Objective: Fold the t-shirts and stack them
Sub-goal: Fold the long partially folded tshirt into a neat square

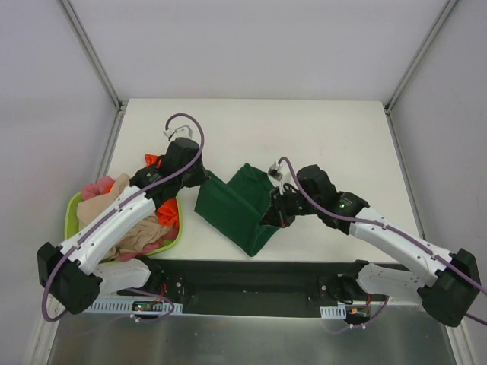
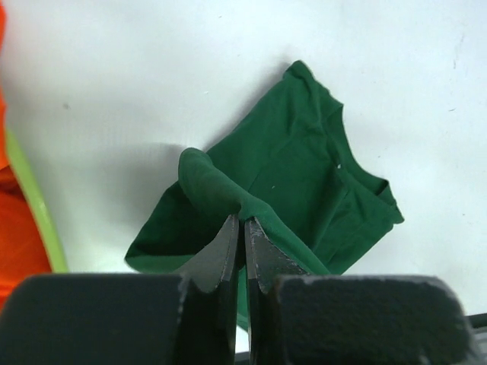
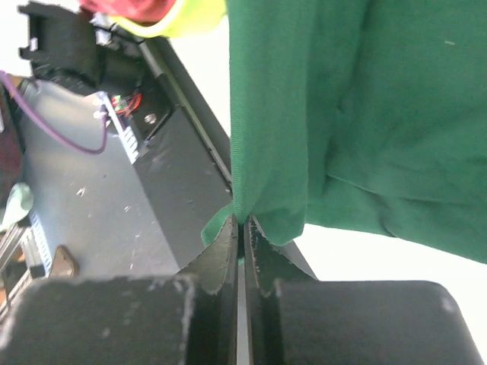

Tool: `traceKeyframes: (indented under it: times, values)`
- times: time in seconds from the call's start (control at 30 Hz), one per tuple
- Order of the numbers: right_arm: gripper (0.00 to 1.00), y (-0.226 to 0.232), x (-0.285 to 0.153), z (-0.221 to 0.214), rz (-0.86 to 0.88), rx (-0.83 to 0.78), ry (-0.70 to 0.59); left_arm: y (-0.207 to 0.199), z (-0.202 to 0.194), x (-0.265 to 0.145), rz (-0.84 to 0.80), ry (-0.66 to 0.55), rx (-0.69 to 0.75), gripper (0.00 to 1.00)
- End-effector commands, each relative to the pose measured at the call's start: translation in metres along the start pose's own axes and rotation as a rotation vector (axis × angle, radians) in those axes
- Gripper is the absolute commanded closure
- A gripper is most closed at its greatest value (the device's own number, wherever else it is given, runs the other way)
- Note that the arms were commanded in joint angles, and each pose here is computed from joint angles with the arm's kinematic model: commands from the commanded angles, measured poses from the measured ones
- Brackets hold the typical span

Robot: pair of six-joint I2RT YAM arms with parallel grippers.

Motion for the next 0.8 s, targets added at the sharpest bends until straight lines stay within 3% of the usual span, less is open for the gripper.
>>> traceKeyframes:
  times: [0.0, 0.43, 0.6, 0.77]
  values:
    - [1.0, -0.028, -0.022, -0.008, -0.158, 0.084, -0.032, -0.023, 0.037, 0.015, -0.038, -0.106, 0.023, 1.0]
    - [1.0, -0.093, -0.055, 0.001, -0.471, 0.225, -0.133, -0.067, 0.056, 0.098, -0.044, -0.007, 0.116, 1.0]
    - [0.99, -0.123, -0.057, 0.004, -0.626, 0.288, -0.126, -0.076, 0.056, 0.135, -0.017, 0.025, 0.156, 1.0]
    - [0.99, -0.152, -0.049, 0.013, -0.672, 0.284, -0.078, -0.076, 0.049, 0.163, 0.03, 0.049, 0.158, 1.0]
Point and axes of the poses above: each gripper's point midway between its finger pads, its own x axis out along the fingers, its own y axis along the line the jaws close on, z = x × y, the point moved 7 cm from there along -x, back along the fingers, and after that the axes turned 6 degrees about x, right-handed, at the moved point
